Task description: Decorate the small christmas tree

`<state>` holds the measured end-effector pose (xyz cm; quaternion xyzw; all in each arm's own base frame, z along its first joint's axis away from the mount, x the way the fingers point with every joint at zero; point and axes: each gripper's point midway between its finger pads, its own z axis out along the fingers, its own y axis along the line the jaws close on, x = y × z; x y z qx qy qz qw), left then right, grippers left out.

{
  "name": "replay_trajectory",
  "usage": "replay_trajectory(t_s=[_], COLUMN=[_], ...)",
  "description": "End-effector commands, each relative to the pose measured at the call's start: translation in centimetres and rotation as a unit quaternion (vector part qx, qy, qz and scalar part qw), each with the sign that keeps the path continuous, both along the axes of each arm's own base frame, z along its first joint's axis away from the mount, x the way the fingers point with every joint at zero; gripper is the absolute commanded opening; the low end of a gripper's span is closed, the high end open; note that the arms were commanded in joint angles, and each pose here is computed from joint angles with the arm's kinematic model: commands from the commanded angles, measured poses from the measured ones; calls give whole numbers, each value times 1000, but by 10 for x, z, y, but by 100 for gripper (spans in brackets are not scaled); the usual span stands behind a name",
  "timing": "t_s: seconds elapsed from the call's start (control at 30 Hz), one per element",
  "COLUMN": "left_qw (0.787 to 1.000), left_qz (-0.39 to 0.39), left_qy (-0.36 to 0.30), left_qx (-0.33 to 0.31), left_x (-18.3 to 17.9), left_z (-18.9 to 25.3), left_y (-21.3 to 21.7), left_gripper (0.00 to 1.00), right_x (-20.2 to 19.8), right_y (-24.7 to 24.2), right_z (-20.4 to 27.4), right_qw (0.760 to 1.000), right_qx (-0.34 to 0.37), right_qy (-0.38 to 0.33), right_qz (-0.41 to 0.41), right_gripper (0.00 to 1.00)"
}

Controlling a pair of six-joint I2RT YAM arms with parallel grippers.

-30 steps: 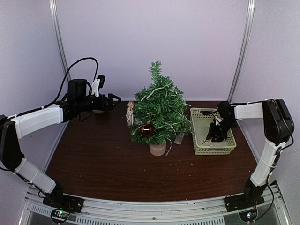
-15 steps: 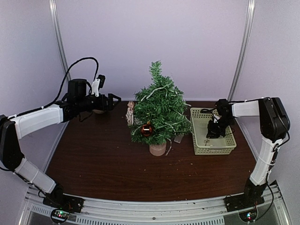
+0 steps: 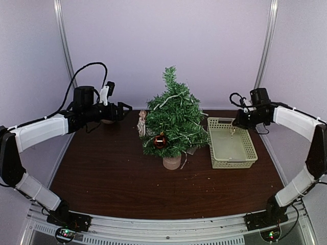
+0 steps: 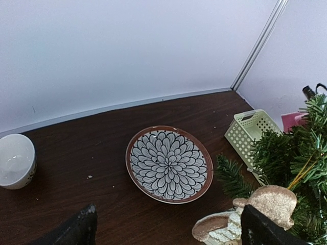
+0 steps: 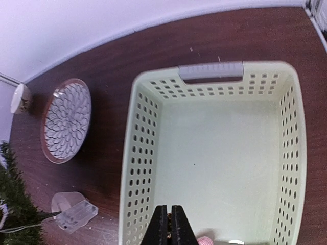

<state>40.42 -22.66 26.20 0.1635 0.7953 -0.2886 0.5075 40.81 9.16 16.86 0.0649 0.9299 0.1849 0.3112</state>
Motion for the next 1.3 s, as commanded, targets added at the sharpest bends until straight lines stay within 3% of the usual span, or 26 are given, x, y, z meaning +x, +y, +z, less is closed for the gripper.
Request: replay_trajectory(t_s=[0.0, 0.23, 0.43, 0.7, 0.9, 1.27], left_qw=[999, 999, 999, 998, 998, 998], left_qz=[-10, -1, -6, -16, -22, -25], left_qy=[-39, -48, -53, -59, -61, -64], left_qx=[-9, -11, -11, -13, -12, -13], left_x=[-11, -21, -27, -29, -29, -29], left_z=[22, 28, 31, 35, 36, 36], left_y=[-2, 3, -1, -11, -18, -21], left_gripper=[98, 98, 98, 98, 98, 98], right_x=[-7, -52, -91, -135, -144, -132], right_y=[10, 37, 94, 167, 201, 265], right_z=[73, 209, 285, 310, 342, 347], right_qw=[989, 927, 872, 800, 767, 743], right_qx=[-6, 1, 28, 38, 36, 20], right_qy=[-141, -365, -459, -544, -574, -586], right_qz=[41, 87, 170, 251, 284, 324], right_gripper=[1, 3, 3, 4, 4, 5])
